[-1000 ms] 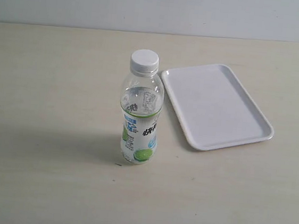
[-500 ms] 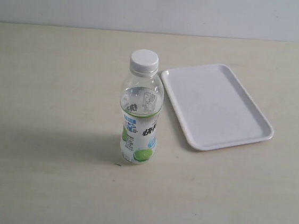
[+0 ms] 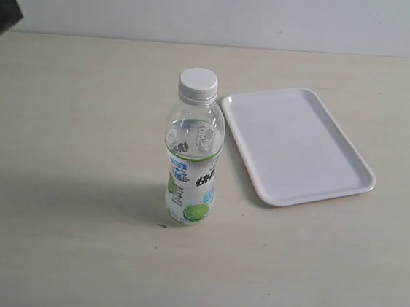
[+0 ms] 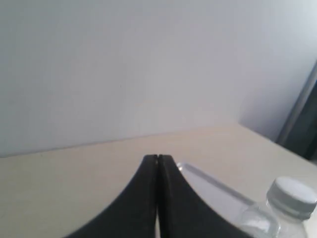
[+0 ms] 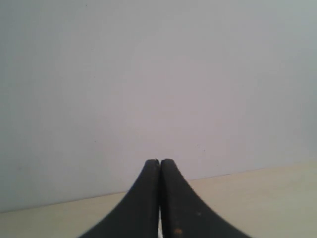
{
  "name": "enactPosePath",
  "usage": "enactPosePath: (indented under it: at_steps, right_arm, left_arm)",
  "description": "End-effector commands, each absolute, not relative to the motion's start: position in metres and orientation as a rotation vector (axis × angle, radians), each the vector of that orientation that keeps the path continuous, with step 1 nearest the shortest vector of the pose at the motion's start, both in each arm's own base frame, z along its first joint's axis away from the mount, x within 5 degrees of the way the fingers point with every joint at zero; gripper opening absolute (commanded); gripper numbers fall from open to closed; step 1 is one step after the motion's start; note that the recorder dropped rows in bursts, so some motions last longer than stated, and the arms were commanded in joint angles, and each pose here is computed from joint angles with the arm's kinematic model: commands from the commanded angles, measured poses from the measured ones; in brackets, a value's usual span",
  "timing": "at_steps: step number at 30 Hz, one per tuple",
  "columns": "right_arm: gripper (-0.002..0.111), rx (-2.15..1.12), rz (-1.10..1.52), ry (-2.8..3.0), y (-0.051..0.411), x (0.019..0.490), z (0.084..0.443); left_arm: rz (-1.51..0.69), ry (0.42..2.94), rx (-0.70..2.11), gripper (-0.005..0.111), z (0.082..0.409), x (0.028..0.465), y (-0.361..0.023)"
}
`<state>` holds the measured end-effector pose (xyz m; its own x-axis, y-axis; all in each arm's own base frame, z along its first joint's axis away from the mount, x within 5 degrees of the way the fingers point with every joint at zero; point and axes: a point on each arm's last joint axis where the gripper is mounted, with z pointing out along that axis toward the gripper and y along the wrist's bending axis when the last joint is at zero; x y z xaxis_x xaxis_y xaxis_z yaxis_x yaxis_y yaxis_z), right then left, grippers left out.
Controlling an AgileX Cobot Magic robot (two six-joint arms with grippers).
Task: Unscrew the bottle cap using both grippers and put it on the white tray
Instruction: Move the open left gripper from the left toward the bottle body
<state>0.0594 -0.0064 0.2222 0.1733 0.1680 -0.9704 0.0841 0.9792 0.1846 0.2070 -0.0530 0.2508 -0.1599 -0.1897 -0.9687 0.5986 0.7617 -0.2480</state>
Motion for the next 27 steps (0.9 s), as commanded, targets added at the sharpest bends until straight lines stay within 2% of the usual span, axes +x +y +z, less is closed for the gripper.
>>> enactPosePath:
  at_steps: [1, 10, 13, 18, 23, 25, 27]
  right_arm:
    - [0.000, 0.209, 0.047, 1.401, -0.007, 0.059, 0.221]
    - [0.000, 0.207, 0.050, 1.388, -0.006, 0.059, 0.222]
    - [0.000, 0.207, 0.050, 1.387, -0.006, 0.059, 0.222]
    - [0.000, 0.205, 0.051, 1.380, -0.006, 0.059, 0.223]
    - [0.000, 0.208, 0.056, 1.377, -0.006, 0.059, 0.223]
    - [0.000, 0.209, 0.059, 1.370, -0.006, 0.059, 0.224]
    - [0.000, 0.205, 0.061, 1.356, -0.006, 0.058, 0.225]
  left_arm:
    - [-0.669, 1.674, 0.556, 0.000, 0.223, 0.233, -0.060]
    - [-0.718, 1.778, 0.838, 0.000, 0.153, 0.245, -0.068]
    - [-0.716, 1.778, 0.914, 0.000, 0.138, 0.245, -0.069]
    - [-0.821, 1.615, 1.002, 0.000, 0.124, 0.241, -0.079]
    - [-0.782, 1.584, 1.074, 0.000, 0.107, 0.240, -0.091]
    - [-0.789, 1.599, 1.066, 0.004, 0.102, 0.240, -0.094]
    - [-0.782, 1.577, 1.107, 0.014, 0.099, 0.238, -0.099]
